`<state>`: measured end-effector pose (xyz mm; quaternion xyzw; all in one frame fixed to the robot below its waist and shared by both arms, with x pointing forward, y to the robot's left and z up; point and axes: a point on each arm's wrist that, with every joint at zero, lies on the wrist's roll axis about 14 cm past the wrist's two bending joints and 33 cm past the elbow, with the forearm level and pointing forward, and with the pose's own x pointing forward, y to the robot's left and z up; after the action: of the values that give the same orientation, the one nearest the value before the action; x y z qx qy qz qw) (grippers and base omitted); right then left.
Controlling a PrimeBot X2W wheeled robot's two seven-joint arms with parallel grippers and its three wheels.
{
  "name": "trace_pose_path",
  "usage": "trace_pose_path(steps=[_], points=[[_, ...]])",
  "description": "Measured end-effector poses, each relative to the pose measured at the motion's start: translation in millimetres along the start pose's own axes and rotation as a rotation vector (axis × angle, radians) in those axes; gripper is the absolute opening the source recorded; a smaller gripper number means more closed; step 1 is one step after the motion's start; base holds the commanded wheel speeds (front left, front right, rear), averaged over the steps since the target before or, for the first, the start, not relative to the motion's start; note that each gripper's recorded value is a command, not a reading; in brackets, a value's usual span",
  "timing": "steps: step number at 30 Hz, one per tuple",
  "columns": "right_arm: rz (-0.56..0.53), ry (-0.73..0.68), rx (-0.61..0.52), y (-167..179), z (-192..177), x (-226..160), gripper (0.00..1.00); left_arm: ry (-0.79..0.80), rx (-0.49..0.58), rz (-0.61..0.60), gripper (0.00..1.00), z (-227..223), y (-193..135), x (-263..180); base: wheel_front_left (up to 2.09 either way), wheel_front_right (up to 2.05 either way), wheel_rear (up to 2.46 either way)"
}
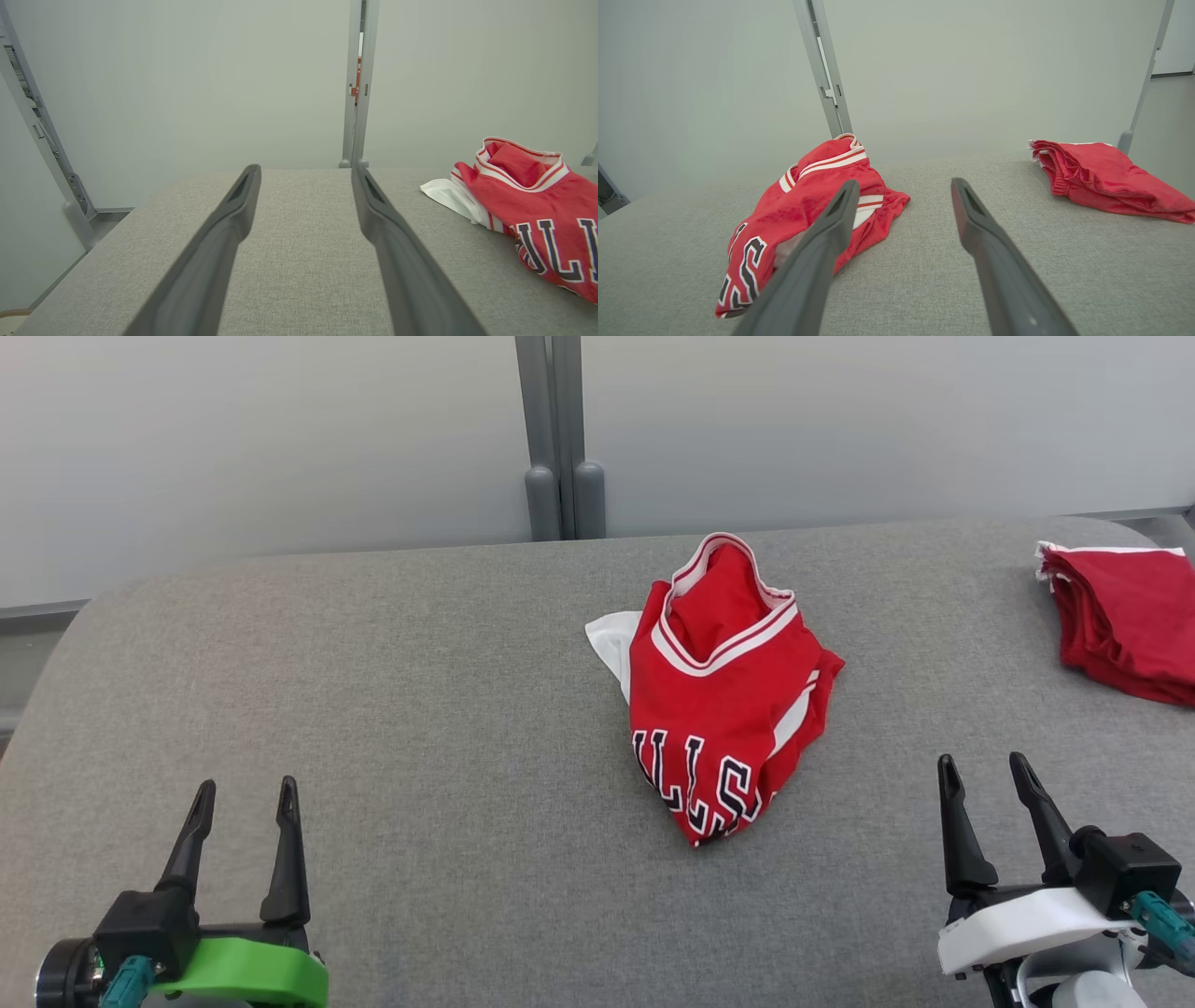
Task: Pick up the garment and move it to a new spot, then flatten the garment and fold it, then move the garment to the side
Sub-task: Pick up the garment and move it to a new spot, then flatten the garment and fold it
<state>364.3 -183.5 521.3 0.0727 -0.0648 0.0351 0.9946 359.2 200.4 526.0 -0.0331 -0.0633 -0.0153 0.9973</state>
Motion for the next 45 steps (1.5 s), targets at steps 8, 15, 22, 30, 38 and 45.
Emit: trace_pose_path(steps=[8, 15, 22, 30, 38, 45], points=[[0.002, 0.007, 0.009, 1.9, -2.6, -1.5, 1.0, 0.003, -0.008, 0.027, 1.0, -3.6, 4.4, -11.7, 0.0, 0.0, 0.0], [-0.002, 0.01, 0.012, 0.7, -3.4, -2.7, 1.0, 0.011, -0.006, 0.015, 1.0, -7.4, 1.9, -11.1, 0.0, 0.0, 0.0], [-0.008, 0.014, 0.012, -1.3, -4.6, -3.6, 1.0, 0.019, -0.01, 0.013, 1.0, -10.8, 0.4, -10.2, 0.0, 0.0, 0.0], [-0.006, 0.016, 0.015, 0.1, -5.4, -3.0, 1.0, 0.022, -0.008, 0.019, 1.0, -12.0, 2.8, -11.4, 0.0, 0.0, 0.0], [-0.005, 0.02, 0.017, 0.9, -7.1, -2.8, 1.0, 0.026, -0.002, 0.022, 1.0, -13.2, 4.3, -12.2, 0.0, 0.0, 0.0], [0.016, 0.009, -0.003, 1.9, -2.7, 6.8, 1.0, 0.032, -0.004, 0.027, 1.0, -15.5, 5.4, -12.2, 0.0, 0.0, 0.0]])
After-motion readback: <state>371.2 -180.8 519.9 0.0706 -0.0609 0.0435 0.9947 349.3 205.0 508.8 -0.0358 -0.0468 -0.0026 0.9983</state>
